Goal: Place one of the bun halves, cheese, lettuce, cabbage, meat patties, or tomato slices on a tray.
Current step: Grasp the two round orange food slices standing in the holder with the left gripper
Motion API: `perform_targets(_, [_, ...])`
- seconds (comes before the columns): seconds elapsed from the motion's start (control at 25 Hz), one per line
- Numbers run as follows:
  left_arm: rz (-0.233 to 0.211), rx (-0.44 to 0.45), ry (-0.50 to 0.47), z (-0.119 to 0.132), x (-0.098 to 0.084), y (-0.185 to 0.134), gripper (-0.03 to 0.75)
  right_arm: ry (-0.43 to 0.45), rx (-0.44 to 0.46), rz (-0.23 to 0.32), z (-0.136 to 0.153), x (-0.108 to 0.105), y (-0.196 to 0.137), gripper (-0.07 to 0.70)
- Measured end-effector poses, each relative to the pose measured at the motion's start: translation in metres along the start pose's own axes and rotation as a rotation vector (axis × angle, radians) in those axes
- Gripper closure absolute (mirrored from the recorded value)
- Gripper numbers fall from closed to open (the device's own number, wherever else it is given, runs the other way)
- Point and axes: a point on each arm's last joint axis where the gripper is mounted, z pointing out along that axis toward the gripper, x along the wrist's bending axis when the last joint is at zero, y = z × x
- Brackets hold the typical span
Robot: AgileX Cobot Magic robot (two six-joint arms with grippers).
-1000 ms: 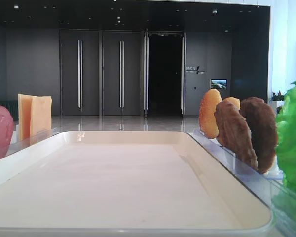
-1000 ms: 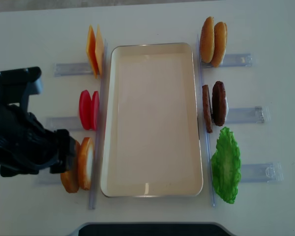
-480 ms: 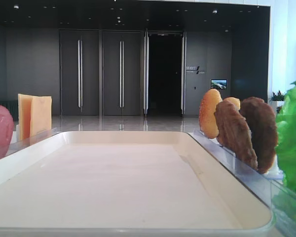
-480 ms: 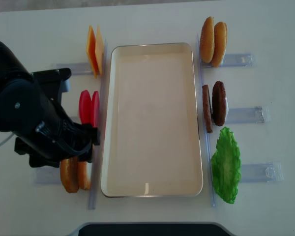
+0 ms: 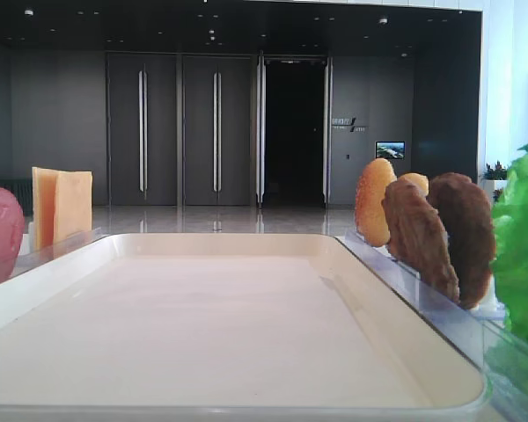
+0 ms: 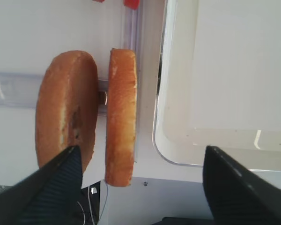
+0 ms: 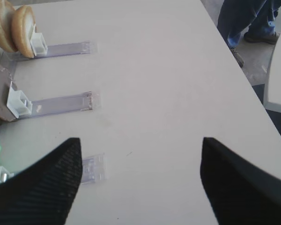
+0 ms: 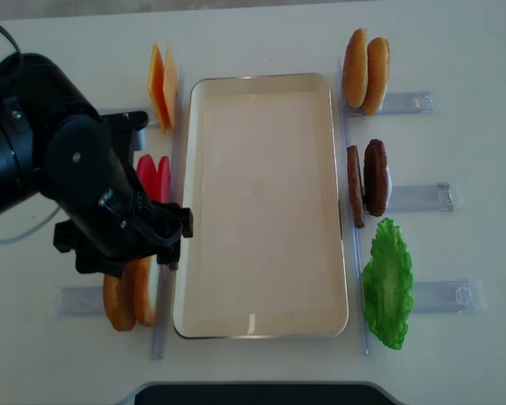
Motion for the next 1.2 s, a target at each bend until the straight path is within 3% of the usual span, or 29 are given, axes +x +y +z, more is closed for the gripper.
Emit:
perform_targets(0.8, [0.019, 0.064, 0.027, 0.023, -0.011, 0.005, 0.106, 0.000, 0.000, 0.000, 0.000, 0.000, 0.000, 0.101])
perform_targets(1.2, [0.038, 0.060, 0.063, 0.026, -0.009, 0.006, 0.202, 0.000, 0.000, 0.000, 0.000, 0.000, 0.000, 0.101])
